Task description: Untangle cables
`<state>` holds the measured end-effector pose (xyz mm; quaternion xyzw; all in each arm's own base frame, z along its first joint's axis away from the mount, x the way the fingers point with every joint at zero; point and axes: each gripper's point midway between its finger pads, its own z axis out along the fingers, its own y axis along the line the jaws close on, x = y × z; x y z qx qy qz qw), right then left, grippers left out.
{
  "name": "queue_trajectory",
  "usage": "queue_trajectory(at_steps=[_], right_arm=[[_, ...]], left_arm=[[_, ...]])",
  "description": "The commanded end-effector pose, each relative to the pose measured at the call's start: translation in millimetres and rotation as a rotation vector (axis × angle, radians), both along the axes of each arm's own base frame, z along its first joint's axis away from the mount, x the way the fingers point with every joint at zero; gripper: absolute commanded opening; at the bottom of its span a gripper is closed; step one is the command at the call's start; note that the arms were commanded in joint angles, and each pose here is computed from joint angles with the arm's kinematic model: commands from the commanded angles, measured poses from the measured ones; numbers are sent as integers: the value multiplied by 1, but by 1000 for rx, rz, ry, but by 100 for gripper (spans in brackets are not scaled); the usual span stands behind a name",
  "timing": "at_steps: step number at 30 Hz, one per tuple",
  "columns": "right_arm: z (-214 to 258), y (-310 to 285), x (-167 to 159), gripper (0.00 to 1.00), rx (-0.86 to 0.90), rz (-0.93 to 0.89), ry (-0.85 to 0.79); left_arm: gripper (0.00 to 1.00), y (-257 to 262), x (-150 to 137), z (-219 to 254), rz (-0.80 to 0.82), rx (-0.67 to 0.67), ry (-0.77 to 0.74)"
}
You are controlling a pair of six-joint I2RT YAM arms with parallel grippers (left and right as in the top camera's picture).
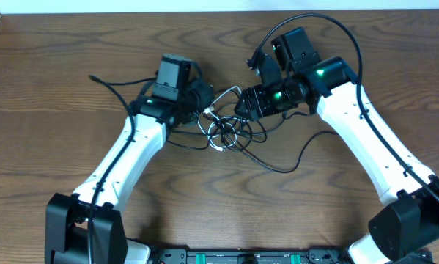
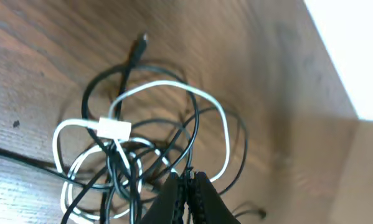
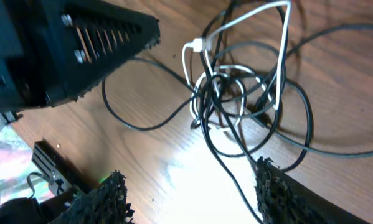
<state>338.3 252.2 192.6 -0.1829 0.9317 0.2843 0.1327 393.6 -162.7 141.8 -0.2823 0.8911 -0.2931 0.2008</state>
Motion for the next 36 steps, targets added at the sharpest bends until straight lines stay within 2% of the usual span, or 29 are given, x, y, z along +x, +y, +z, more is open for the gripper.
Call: queue_trajectory(at_steps=[1, 7, 14, 23, 31, 36], right_arm=[[-7, 3, -2, 64, -15, 6, 6], [-29, 14, -9, 61, -16, -32, 47], [-53, 39, -30, 56, 3, -54, 105], [-88, 67, -53, 53, -45, -56, 104], [-141, 73, -51, 48, -121, -72, 162], [-153, 70, -43, 47, -156, -102, 146]], left_arm=[[8, -1, 5, 9, 51, -35, -2], [8, 8, 6, 6, 30, 22, -22], [8, 44, 13, -1, 129, 130, -20], [8, 64, 6, -10, 165, 152, 38], [8, 66, -1, -15, 163, 162, 71], [8, 66, -2, -16, 156, 168, 75]])
